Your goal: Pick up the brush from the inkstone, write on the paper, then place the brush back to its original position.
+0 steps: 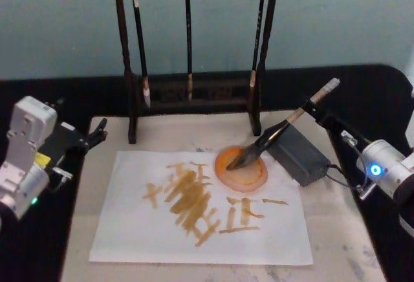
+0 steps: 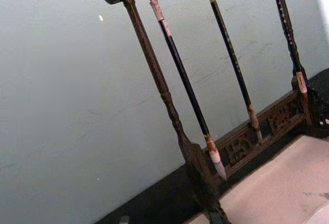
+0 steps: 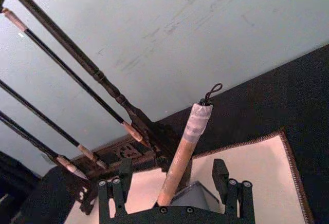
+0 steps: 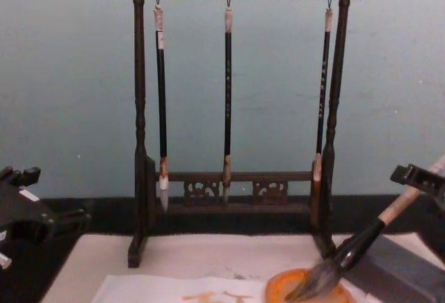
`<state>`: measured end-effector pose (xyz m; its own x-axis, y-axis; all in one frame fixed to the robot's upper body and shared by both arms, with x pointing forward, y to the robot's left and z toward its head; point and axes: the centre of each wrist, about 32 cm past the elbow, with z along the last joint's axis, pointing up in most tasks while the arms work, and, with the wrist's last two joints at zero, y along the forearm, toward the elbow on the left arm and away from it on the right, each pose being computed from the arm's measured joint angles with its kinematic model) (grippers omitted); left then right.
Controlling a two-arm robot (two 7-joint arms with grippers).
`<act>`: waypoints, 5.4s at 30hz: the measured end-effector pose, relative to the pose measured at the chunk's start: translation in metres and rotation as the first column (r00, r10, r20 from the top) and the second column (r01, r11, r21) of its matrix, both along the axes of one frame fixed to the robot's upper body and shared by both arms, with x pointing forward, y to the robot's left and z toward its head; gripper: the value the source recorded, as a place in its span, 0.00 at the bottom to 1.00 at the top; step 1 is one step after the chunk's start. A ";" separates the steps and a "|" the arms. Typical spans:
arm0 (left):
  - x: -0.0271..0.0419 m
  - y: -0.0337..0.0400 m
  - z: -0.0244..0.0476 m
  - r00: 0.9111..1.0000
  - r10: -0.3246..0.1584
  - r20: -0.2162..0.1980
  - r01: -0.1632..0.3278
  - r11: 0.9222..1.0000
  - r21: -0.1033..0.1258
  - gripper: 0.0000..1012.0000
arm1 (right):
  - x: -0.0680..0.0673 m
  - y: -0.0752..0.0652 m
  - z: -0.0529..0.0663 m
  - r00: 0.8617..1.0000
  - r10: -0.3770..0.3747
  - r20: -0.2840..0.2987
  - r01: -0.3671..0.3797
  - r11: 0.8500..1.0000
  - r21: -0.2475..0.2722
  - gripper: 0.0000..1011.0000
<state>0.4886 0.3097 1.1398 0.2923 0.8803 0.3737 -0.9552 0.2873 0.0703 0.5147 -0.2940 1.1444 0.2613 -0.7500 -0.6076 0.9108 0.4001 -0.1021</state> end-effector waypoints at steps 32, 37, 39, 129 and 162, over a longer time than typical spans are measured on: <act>0.0000 0.0000 0.0000 1.000 0.000 0.000 0.000 1.000 0.000 1.00 | 0.023 0.002 -0.007 1.000 0.022 0.011 -0.022 0.999 0.042 0.97; 0.0000 0.0000 0.0000 1.000 0.000 0.000 0.000 1.000 0.000 1.00 | 0.023 0.002 -0.007 1.000 0.020 0.010 -0.021 0.999 0.042 0.88; 0.0000 0.0000 0.0000 1.000 0.000 0.000 0.000 1.000 0.000 1.00 | 0.023 0.002 -0.007 1.000 0.020 0.009 -0.020 0.999 0.042 0.82; 0.0000 0.0000 0.0000 1.000 0.000 0.000 0.000 1.000 0.000 1.00 | -0.003 0.006 0.055 0.908 0.213 0.361 -0.118 0.956 -0.269 0.17; 0.0000 0.0000 0.0000 1.000 0.000 0.000 0.000 1.000 0.000 1.00 | -0.077 -0.007 0.058 0.852 0.353 0.387 -0.135 0.862 -0.489 0.17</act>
<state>0.4886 0.3097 1.1398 0.2922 0.8803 0.3737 -0.9553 0.2873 0.0702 0.4376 -0.3014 1.2022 0.6314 -0.7754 -0.0067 0.7734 0.6292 0.0769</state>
